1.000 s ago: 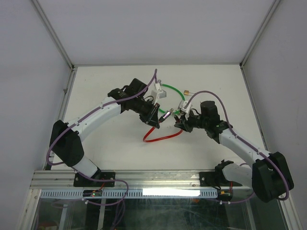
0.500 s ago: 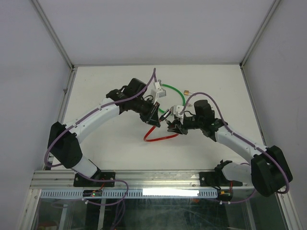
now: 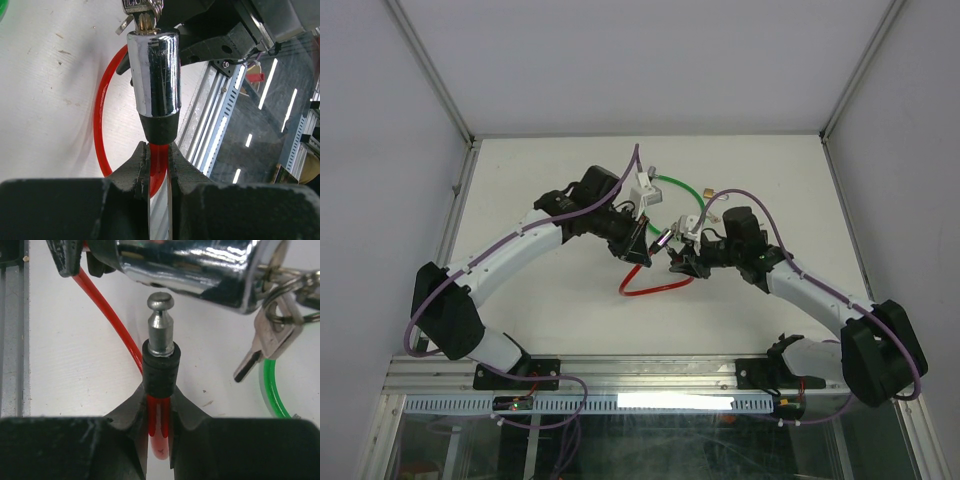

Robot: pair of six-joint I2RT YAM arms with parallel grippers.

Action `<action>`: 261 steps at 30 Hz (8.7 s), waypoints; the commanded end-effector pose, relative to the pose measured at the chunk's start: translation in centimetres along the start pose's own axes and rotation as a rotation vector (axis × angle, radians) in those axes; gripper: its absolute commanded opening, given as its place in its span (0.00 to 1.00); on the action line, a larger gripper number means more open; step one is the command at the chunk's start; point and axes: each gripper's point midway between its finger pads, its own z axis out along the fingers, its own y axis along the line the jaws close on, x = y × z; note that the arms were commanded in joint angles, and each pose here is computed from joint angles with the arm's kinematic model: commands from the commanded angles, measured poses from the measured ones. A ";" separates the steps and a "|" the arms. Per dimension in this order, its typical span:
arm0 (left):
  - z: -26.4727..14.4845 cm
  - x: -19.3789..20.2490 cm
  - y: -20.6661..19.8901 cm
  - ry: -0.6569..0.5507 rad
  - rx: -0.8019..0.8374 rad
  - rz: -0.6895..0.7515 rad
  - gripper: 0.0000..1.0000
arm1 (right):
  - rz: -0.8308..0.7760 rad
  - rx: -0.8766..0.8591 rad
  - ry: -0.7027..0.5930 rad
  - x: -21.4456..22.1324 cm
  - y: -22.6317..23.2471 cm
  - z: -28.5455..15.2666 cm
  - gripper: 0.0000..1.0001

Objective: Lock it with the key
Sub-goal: Lock the lock.

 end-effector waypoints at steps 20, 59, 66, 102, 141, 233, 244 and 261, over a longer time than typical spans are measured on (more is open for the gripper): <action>0.0 -0.4 -0.1 -0.012 -0.078 0.039 0.00 | 0.017 0.041 0.013 -0.6 -0.9 -0.3 0.00; 2.0 1.6 0.9 0.146 -0.228 0.078 0.00 | 0.076 0.011 0.050 -0.1 -1.1 0.1 0.01; 2.0 1.7 -0.4 0.152 -0.144 0.054 0.00 | -0.017 0.045 -0.022 -1.0 -1.0 -0.4 0.02; 2.6 1.6 1.0 0.177 -0.036 -0.099 0.00 | -0.099 0.189 -0.028 -2.4 -2.7 -1.4 0.00; 3.7 2.0 2.5 0.186 -0.034 -0.132 0.00 | -0.149 0.154 0.071 0.7 -2.2 -1.4 0.35; 4.1 2.3 2.2 0.202 0.007 -0.066 0.00 | 0.307 -0.316 -0.136 -8.2 -4.1 -5.5 0.00; 4.4 2.2 2.1 0.208 0.031 -0.059 0.00 | -0.466 -0.413 -0.199 -5.8 -2.5 -5.9 0.00; 4.7 2.4 2.1 0.221 0.045 -0.056 0.00 | -1.019 -0.273 -0.152 -8.8 -3.6 -7.9 0.26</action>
